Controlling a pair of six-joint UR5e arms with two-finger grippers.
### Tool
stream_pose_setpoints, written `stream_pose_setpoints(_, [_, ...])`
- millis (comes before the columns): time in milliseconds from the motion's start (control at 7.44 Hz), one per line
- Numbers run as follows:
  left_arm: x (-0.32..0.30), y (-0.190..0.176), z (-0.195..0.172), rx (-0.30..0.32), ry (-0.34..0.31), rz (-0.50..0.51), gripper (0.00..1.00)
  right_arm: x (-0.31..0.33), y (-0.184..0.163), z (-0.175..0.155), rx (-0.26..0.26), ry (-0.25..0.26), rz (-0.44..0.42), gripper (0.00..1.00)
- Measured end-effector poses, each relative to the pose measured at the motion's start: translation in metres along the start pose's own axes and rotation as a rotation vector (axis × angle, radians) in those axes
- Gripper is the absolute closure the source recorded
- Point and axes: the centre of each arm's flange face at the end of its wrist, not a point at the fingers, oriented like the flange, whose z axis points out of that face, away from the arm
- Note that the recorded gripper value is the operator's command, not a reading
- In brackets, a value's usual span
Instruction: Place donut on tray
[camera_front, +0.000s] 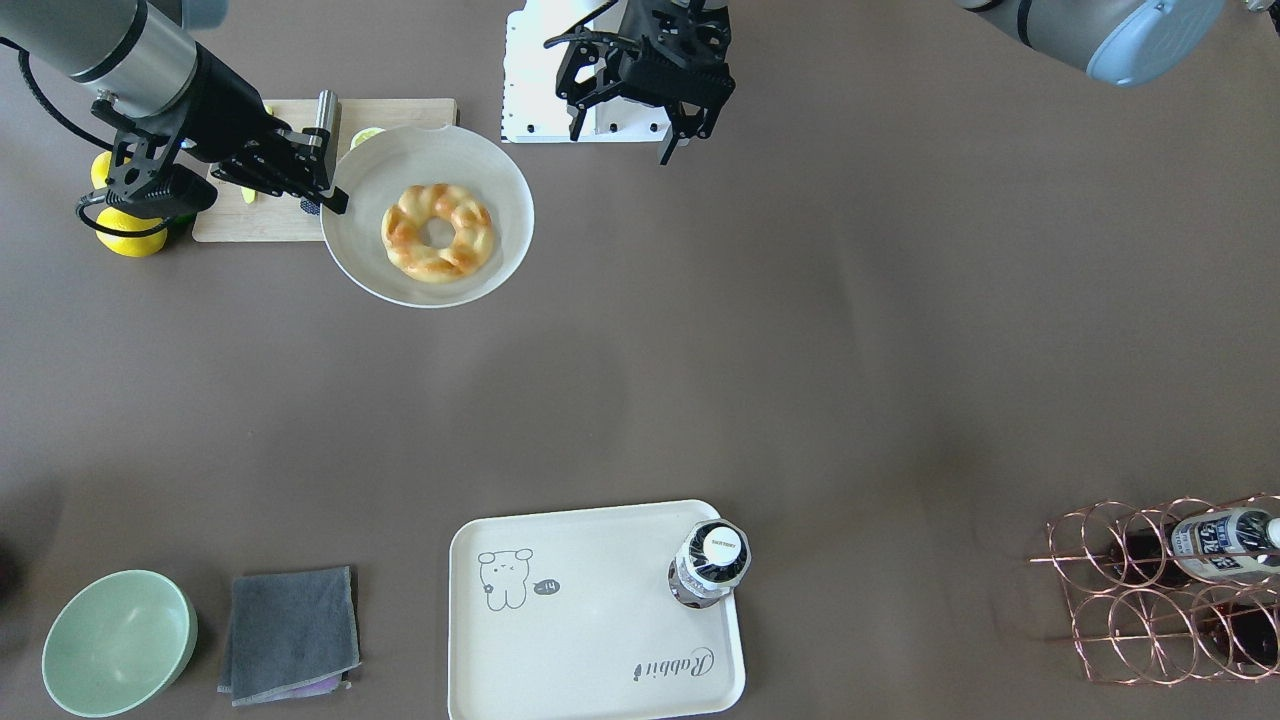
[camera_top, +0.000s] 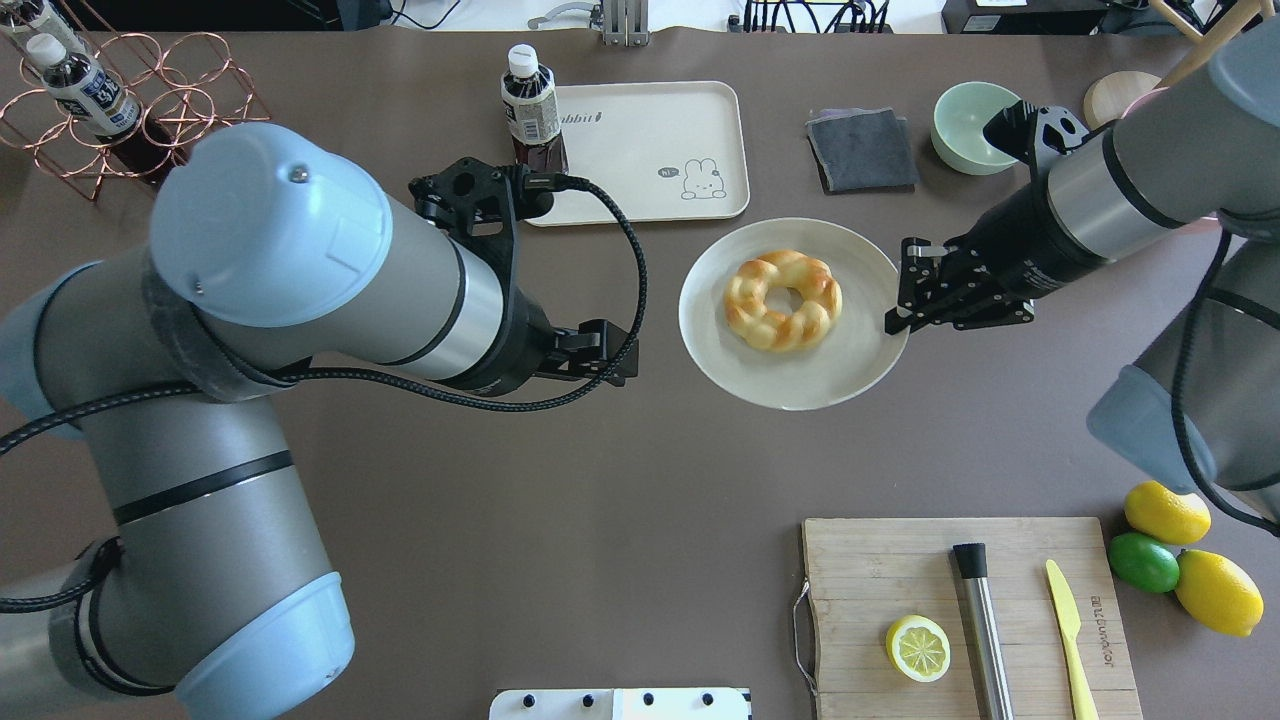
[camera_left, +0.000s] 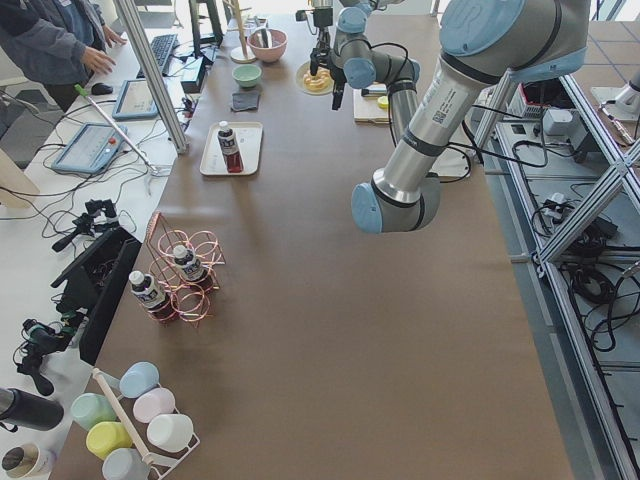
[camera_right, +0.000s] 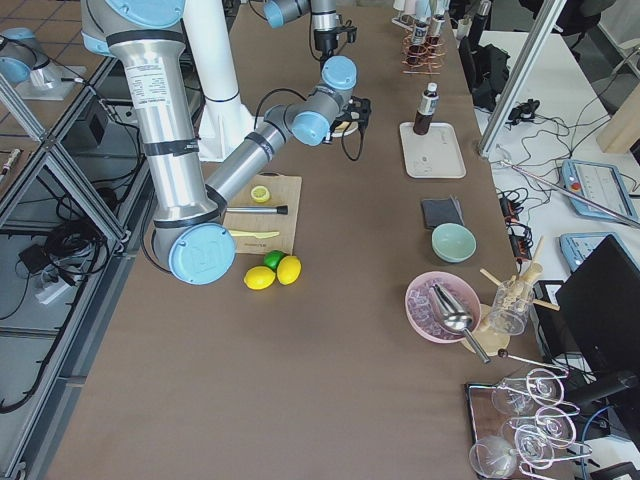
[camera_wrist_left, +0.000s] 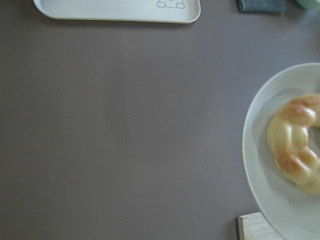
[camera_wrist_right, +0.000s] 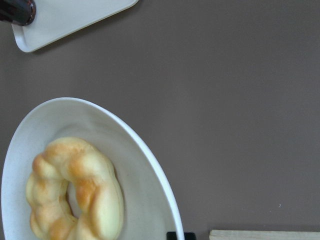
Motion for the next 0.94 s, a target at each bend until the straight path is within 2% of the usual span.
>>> stream_pose_setpoints(269, [-0.031, 0.006, -0.015, 0.012, -0.009, -0.026, 0.03, -0.027, -0.055, 0.026, 0.081, 0.033, 0.207, 1.00])
stream_pose_setpoints(538, [-0.053, -0.003, -0.022, 0.034, -0.031, -0.054, 0.03, -0.055, -0.119, 0.060, 0.118, 0.068, 0.348, 1.00])
stream_pose_setpoints(807, [-0.074, -0.014, -0.024, 0.049, -0.066, -0.078, 0.03, -0.081, -0.180, 0.104, 0.174, 0.032, 0.517, 1.00])
stream_pose_setpoints(941, [-0.081, -0.017, -0.021, 0.048, -0.089, -0.085, 0.03, -0.083, -0.199, 0.127, 0.214, 0.010, 0.575, 1.00])
